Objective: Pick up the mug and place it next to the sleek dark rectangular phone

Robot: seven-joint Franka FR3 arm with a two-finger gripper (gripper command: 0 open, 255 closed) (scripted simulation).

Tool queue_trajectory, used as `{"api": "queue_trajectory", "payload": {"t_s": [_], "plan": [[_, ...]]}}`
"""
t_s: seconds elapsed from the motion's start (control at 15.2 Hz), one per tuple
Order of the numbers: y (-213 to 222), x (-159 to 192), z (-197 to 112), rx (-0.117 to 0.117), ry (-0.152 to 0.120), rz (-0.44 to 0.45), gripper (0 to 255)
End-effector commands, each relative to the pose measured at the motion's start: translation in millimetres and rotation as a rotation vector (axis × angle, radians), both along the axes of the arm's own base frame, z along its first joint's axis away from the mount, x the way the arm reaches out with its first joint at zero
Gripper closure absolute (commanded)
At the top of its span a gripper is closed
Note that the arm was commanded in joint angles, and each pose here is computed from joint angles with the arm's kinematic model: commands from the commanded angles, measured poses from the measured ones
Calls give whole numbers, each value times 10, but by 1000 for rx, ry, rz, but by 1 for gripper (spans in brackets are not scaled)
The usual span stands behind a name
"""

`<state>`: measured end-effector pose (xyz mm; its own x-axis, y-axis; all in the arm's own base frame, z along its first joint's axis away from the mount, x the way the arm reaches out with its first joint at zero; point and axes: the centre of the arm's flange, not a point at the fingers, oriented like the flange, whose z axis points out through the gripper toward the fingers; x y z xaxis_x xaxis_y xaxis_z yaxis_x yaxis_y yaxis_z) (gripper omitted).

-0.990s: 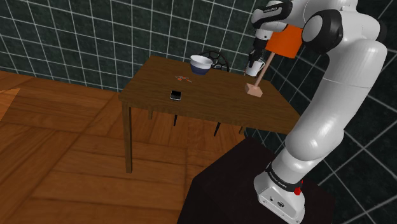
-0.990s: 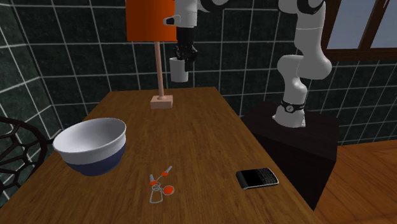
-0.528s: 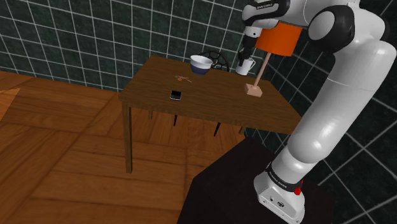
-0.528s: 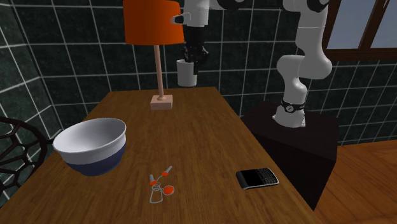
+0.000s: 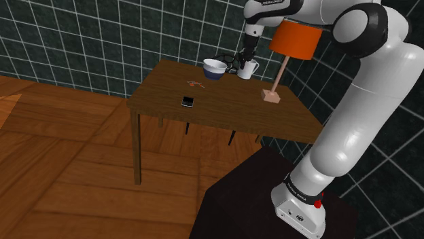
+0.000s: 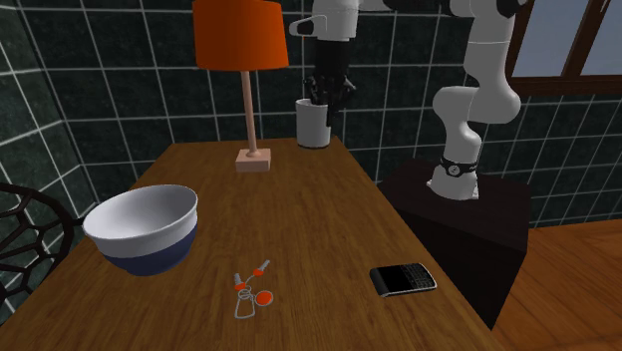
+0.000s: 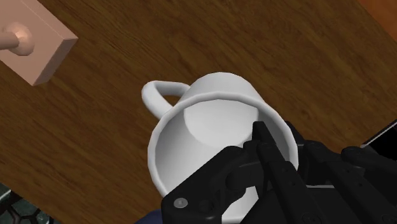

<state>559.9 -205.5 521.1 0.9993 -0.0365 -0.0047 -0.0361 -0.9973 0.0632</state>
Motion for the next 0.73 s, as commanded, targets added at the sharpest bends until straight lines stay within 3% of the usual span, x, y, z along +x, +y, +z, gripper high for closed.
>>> {"api": "queue_trajectory", "payload": {"t_s": [0.0, 0.66], "plan": [[245, 107, 3, 0, 0, -2, 255], [1388, 588, 10, 0, 0, -2, 255]]}}
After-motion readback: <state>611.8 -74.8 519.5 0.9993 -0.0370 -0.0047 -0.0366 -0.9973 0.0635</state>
